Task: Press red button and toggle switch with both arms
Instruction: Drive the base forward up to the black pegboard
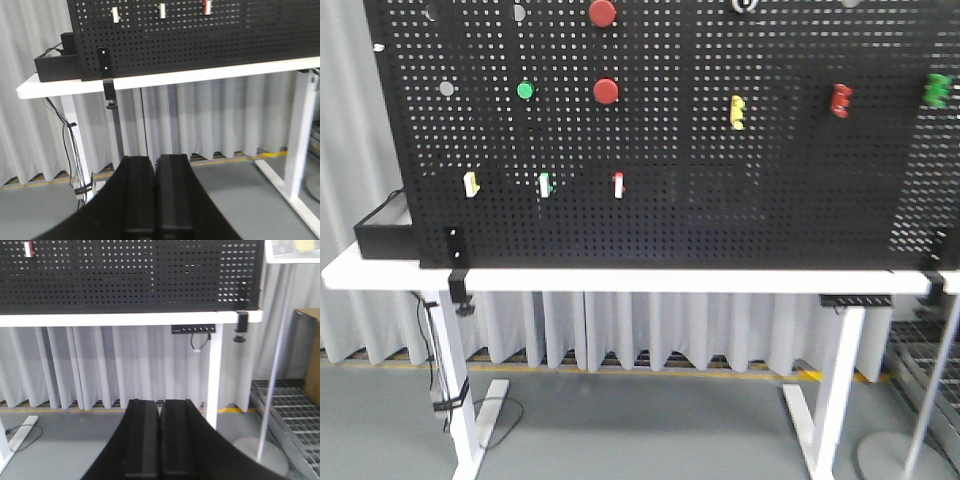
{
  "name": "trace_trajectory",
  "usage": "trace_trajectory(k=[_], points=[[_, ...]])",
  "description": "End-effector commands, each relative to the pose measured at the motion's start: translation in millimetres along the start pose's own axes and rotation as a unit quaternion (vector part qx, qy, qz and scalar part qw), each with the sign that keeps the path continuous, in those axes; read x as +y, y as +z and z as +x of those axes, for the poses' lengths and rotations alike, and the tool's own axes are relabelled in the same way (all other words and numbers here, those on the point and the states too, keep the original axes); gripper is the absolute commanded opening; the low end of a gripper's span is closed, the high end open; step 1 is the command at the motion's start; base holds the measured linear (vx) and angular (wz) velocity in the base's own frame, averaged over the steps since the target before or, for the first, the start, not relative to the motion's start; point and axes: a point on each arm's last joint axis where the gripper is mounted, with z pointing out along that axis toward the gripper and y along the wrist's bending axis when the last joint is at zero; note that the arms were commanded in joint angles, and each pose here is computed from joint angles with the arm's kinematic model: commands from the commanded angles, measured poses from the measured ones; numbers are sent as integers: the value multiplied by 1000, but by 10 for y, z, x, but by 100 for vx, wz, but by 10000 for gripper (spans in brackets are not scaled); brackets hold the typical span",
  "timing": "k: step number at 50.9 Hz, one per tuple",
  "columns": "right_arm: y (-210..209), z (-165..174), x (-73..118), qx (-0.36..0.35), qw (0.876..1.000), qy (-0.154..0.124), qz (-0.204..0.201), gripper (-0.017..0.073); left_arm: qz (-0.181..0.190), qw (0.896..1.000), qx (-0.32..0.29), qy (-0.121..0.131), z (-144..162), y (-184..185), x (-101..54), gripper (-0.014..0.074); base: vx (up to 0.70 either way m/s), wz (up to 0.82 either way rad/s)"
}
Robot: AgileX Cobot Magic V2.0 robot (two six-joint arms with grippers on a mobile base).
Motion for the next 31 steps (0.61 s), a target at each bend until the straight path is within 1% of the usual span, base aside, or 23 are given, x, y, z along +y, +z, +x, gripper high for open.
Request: trace_trajectory(k=[1,15,31], points=[[-7,-40,1,-41,999,-10,1,-3,-1,1000,-29,-4,39,4,-2,1,50,7],[-7,-40,1,-41,999,-10,1,-3,-1,1000,-29,-4,39,4,-2,1,46,5],[-7,-40,1,-41,999,-10,1,-3,-1,1000,-29,-4,39,4,-2,1,40,-2]])
